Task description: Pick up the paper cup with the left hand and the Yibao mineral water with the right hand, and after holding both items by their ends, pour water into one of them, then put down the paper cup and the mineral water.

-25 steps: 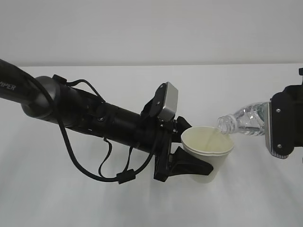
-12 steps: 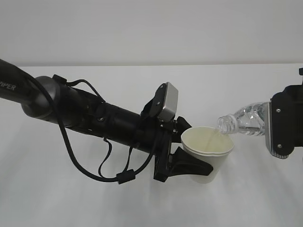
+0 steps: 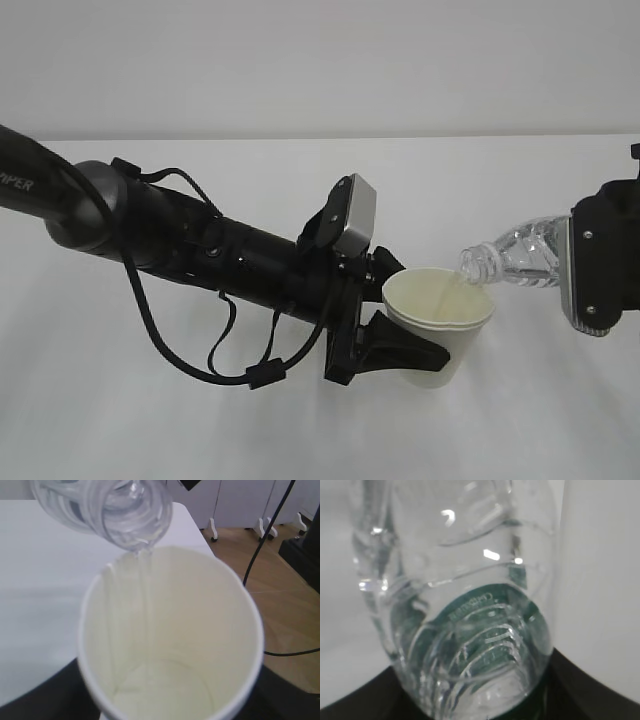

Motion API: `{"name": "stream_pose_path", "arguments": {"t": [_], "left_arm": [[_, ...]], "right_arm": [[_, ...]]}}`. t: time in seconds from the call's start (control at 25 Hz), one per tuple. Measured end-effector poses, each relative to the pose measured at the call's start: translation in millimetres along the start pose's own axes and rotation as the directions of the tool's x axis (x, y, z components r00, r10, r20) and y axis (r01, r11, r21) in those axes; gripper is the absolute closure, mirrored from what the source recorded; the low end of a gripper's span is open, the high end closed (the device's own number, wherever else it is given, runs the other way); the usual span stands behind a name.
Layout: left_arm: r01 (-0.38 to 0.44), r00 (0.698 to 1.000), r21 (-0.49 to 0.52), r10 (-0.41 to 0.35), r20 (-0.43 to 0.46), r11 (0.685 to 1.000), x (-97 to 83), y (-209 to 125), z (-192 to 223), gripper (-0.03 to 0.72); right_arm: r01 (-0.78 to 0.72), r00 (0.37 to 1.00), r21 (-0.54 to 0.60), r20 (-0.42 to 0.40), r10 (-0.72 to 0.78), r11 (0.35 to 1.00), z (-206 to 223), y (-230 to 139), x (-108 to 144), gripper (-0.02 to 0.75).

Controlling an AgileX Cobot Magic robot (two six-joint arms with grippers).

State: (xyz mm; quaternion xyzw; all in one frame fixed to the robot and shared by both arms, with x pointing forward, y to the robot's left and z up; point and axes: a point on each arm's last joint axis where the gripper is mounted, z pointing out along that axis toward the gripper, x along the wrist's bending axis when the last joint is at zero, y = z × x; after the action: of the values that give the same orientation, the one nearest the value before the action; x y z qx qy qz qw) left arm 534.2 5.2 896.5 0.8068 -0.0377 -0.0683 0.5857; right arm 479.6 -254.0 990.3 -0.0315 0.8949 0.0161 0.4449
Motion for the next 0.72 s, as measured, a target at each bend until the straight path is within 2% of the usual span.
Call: {"name": "stream_pose_path", "arguments": {"t": [0.72], "left_arm": [[0.000, 1.000, 0.000, 0.000, 0.000, 1.000, 0.0, 0.0, 0.0, 0.208]], "right_arm": [[0.006, 1.000, 0.007, 0.001, -0.006, 1.000, 0.0, -0.6, -0.1, 0.307]]}}
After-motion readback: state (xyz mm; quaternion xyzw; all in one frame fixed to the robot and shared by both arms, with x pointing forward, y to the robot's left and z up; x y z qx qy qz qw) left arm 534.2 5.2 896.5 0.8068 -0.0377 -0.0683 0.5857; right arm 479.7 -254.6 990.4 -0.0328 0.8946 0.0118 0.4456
